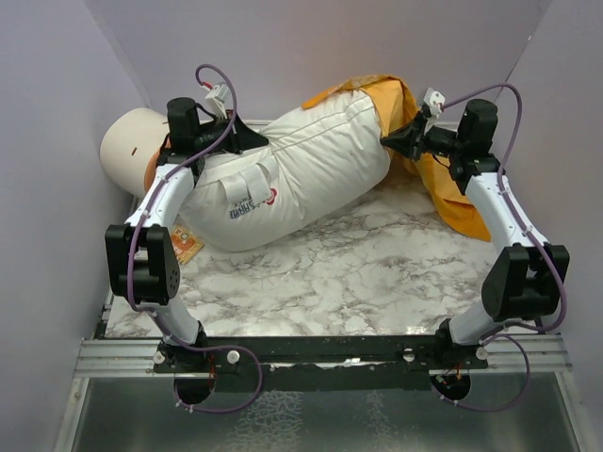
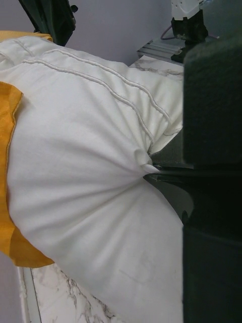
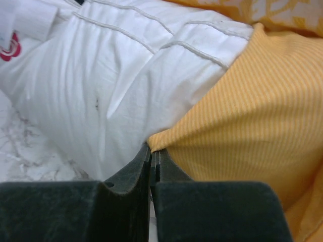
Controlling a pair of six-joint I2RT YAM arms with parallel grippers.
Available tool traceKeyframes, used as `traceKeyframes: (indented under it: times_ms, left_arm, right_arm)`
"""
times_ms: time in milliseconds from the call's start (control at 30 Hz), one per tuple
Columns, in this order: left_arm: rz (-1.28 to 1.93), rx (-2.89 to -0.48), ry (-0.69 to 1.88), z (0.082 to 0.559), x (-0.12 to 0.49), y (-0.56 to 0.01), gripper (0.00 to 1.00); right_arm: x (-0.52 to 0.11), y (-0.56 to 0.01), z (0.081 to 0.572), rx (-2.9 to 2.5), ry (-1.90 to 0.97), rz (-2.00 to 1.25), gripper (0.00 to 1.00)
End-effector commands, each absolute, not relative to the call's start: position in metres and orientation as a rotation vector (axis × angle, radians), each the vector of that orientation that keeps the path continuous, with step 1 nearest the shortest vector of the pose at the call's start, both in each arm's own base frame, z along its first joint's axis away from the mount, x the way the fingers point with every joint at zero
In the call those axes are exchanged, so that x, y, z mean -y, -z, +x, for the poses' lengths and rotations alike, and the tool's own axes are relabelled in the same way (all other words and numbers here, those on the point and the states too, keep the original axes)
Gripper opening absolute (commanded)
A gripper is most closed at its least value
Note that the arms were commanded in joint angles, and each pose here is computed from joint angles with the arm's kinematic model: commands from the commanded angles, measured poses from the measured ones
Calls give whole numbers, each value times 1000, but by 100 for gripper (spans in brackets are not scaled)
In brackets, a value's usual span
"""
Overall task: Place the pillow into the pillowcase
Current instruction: Stuff the pillow into the pillowcase.
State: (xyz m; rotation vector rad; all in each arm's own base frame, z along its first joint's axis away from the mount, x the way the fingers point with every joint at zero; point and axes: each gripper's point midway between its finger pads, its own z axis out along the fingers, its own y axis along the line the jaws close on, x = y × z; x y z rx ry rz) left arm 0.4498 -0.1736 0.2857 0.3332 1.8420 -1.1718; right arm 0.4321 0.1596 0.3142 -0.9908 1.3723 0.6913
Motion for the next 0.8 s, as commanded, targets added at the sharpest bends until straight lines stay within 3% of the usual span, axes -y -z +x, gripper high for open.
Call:
traceKeyframes:
  times_ms: [0,367,467,633,767]
  left_arm:
    - [239,-1899,1119,466,163,-270,0]
    - [513,-1866,1218,422,214,-296,0]
    - [573,-1875,1184,415,235,-298,2]
    - [425,-1929,917,449,213,-291,42]
    - [351,-1819,757,461,181,-343,60]
  right_arm:
    - [-186,-360,359,-1231,-995,-1134,1]
    - [-158,-404,332,-1359,-1138,-991,1]
    - [-148,-391,349,-1459,-1028,-887,1]
    - [-113,-313,384,-1721,-858,-682,1]
    - [-96,-279,392,-1791,-808,-619,1]
